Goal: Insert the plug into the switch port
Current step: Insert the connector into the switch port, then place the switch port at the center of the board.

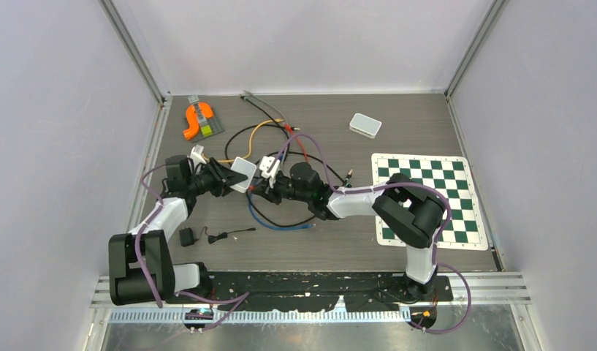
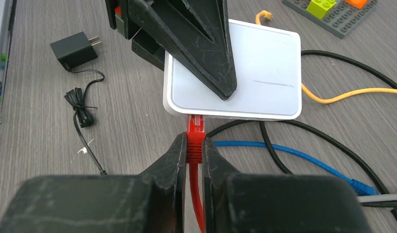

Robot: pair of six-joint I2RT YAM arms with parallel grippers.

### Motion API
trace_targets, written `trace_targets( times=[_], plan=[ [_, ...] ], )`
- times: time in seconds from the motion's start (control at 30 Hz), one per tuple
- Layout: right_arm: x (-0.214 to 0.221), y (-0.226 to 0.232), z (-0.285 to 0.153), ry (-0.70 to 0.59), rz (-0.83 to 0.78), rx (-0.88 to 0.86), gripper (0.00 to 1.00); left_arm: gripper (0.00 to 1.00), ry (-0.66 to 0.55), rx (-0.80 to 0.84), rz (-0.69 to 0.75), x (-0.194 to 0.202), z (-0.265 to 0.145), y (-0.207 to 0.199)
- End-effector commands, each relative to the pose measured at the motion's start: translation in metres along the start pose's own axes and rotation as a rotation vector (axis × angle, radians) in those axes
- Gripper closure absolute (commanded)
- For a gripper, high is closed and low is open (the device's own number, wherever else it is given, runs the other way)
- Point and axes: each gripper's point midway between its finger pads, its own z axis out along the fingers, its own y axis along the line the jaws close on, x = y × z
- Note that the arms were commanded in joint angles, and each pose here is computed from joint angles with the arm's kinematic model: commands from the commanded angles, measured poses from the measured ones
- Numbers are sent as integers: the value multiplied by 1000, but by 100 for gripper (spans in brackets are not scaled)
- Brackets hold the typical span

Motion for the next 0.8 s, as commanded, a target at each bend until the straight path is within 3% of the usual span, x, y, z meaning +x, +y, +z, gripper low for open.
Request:
trace_targets(
  times=[0.0, 0.07, 0.17, 0.23, 0.33, 0.47, 0.57, 0.77],
  plan=[
    [-112, 4, 12, -321, -88, -21, 95, 100, 184, 155, -27, 46, 1, -37],
    [-103, 5, 10, -302, -95, -29, 95, 96, 183, 147, -19, 46, 0, -36],
    [-86, 5, 2, -254, -114, -33, 95, 61, 157, 119, 22, 41, -3, -39],
    [-76, 3, -4, -230, -119, -30, 95, 45, 132, 80, 58, 36, -6, -41],
    [-67, 1, -6, -196, -125, -31, 95, 38, 90, -57, 96, 30, -16, -33],
    [-52, -5, 3, -117, -110, -15, 95, 29, -91, -350, 178, -2, -40, -6],
    [-45, -6, 8, -101, -97, -17, 95, 24, -163, -432, 188, -15, -57, -3],
    [-34, -6, 23, -69, -60, -24, 95, 2, -260, -603, 170, -32, -87, 13]
  ],
)
